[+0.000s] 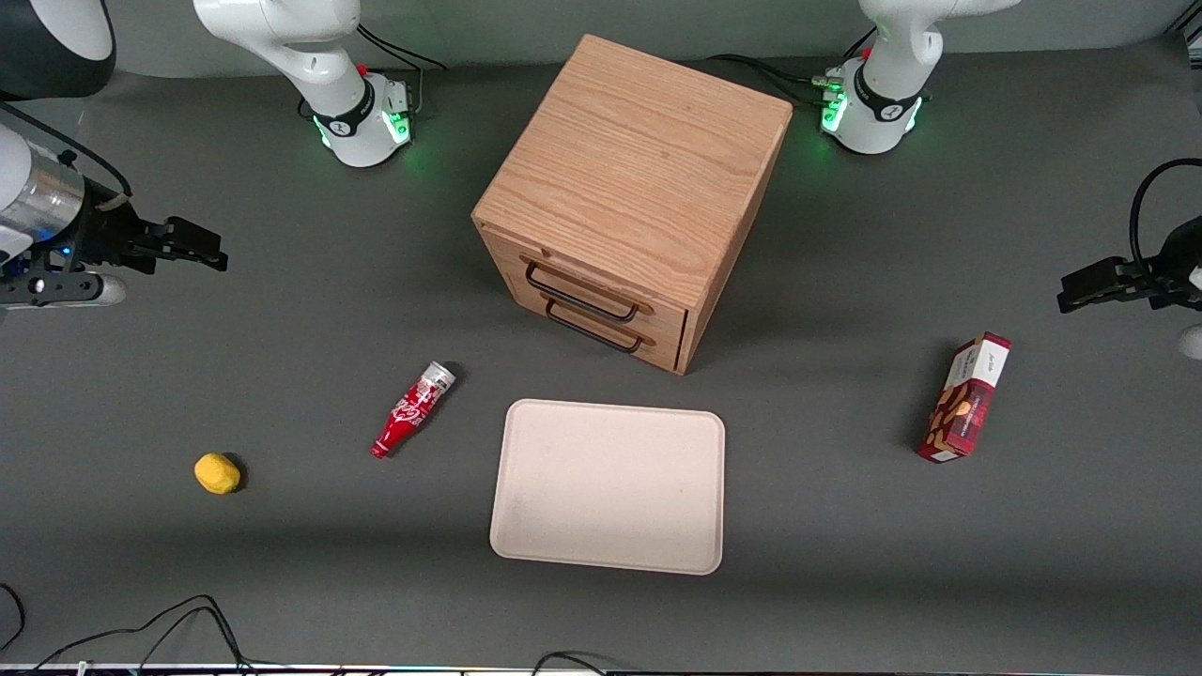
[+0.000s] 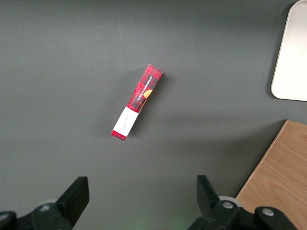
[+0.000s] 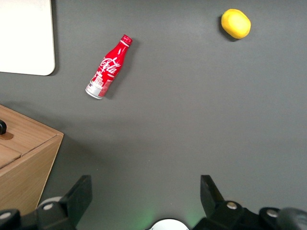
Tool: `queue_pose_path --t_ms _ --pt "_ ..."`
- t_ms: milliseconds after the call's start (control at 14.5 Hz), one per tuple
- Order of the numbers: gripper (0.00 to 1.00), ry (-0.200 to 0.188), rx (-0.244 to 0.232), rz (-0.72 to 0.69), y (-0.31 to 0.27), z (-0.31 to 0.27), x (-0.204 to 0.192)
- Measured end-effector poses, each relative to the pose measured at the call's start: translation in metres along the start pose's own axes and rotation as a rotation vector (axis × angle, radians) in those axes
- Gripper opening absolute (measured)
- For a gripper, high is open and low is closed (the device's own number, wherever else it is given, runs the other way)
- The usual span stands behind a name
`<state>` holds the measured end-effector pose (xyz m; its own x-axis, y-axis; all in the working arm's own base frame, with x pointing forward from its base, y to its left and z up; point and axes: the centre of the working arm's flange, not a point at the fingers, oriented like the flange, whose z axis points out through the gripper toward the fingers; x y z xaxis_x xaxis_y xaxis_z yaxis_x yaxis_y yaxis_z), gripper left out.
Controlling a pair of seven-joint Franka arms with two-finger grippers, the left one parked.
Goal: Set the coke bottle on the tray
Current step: 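Move the right gripper down toward the red Coca-Cola bottle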
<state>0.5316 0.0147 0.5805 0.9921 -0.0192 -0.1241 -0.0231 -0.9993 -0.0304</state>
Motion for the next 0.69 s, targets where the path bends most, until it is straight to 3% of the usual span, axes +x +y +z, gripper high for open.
queue_pose_path --t_ms 277,692 --pt "1.0 -0.011 0.002 0.009 0.006 -0.004 0.002" --pt "1.0 -0.083 -0.008 0.159 -0.026 0.027 0.042"
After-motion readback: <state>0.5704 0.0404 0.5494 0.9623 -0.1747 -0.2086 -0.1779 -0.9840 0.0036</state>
